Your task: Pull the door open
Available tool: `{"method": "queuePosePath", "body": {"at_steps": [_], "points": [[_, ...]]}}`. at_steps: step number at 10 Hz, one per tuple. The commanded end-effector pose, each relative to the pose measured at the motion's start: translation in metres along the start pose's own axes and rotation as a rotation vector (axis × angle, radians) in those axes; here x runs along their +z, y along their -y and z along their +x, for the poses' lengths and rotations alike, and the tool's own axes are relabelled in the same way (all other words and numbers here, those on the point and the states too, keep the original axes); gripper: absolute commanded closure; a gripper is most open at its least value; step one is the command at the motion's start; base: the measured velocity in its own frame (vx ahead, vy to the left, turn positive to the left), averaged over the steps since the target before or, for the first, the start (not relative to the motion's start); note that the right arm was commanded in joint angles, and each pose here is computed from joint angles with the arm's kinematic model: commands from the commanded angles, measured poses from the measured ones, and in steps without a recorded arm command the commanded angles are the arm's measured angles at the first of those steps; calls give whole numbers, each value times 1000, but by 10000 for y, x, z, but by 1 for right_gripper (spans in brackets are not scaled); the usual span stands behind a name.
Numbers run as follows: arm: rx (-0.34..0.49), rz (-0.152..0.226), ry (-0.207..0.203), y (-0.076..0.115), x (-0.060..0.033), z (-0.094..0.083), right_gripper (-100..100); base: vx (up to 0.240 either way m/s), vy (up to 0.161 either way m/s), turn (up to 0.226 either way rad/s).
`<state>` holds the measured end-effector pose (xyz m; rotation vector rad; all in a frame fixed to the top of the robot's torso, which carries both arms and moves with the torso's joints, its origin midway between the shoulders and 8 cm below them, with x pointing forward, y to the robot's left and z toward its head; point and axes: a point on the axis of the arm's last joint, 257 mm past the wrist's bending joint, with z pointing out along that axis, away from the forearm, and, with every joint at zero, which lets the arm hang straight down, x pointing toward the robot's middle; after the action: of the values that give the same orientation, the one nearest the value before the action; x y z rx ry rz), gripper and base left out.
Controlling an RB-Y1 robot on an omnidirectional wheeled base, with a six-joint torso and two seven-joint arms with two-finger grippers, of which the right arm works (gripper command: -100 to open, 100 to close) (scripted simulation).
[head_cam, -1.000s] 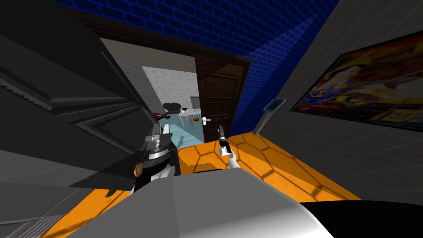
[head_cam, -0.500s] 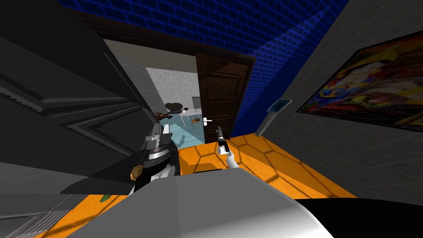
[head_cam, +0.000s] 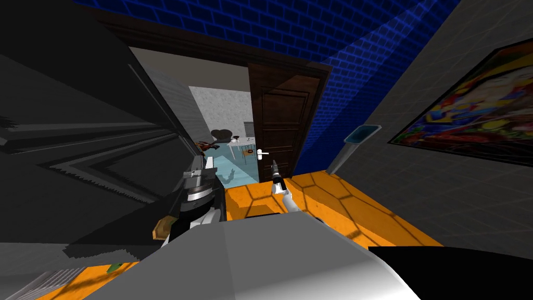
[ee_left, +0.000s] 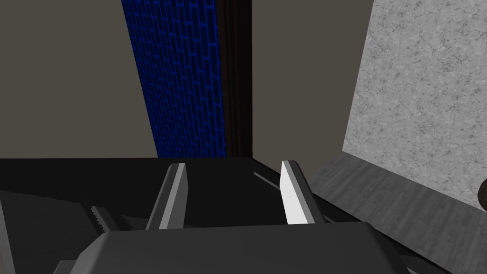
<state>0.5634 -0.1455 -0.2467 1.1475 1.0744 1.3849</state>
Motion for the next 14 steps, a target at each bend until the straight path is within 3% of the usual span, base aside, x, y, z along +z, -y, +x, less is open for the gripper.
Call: {"method": "queuePosePath", "body": {"at_steps": [1,8,12,14], "points": [[6,26,-1,104,36,43,-100,99,-15,56],[32,119,-6,463,108,248,-100,115,12,40],[41,150,-8,574,119,334,-100,129,27,16],[34,144,6,557,134,223,-100,23,-16,126]]}}
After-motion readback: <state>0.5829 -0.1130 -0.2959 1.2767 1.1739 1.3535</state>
